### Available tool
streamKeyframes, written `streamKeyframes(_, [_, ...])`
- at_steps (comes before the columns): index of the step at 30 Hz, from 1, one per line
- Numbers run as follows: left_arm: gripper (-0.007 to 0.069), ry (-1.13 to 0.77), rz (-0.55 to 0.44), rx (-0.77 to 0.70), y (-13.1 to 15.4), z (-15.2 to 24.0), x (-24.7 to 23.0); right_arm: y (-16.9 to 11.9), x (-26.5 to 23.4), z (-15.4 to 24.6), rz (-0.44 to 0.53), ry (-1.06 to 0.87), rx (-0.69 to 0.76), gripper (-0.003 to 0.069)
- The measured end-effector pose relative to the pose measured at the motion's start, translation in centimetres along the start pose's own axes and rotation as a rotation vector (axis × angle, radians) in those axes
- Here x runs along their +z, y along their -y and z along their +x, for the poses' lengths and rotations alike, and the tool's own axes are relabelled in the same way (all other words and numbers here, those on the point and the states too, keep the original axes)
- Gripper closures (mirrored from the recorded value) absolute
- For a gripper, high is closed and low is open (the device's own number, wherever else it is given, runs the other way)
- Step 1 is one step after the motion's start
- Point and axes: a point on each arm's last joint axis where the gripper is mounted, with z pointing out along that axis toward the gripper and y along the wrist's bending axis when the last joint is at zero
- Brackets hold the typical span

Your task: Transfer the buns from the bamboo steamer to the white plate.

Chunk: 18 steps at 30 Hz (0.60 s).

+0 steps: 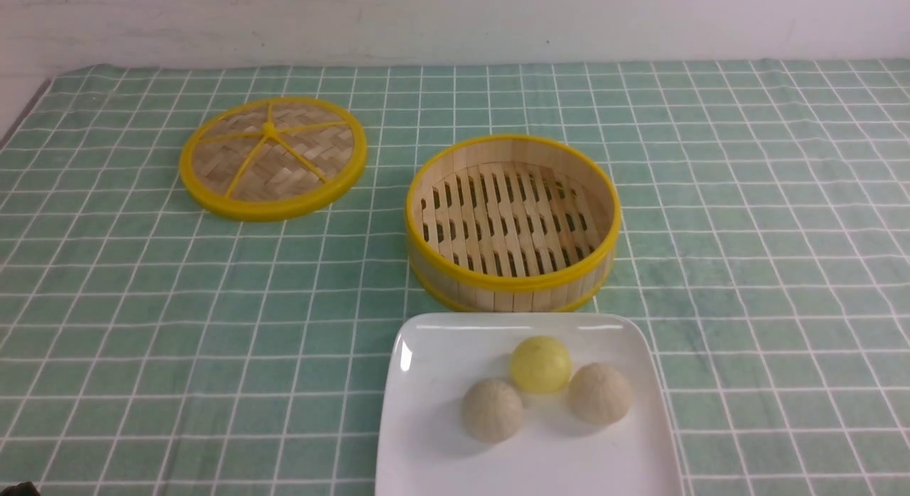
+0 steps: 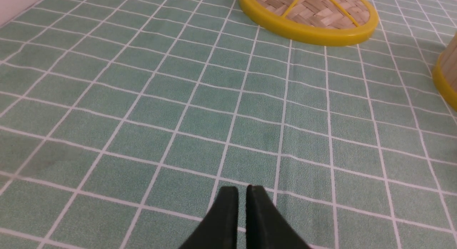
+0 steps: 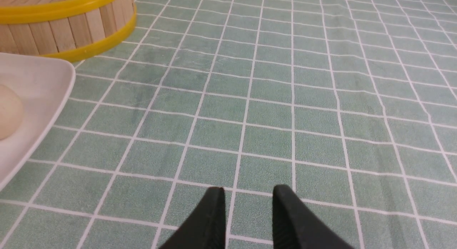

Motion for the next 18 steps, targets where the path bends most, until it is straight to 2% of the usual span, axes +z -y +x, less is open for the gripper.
streamKeyframes(18, [0.0553,-0.001,-0.001,0.002,-0.01,0.01,0.0,0.0,0.0,0.0,0.0,0.0,0.0,0.0433])
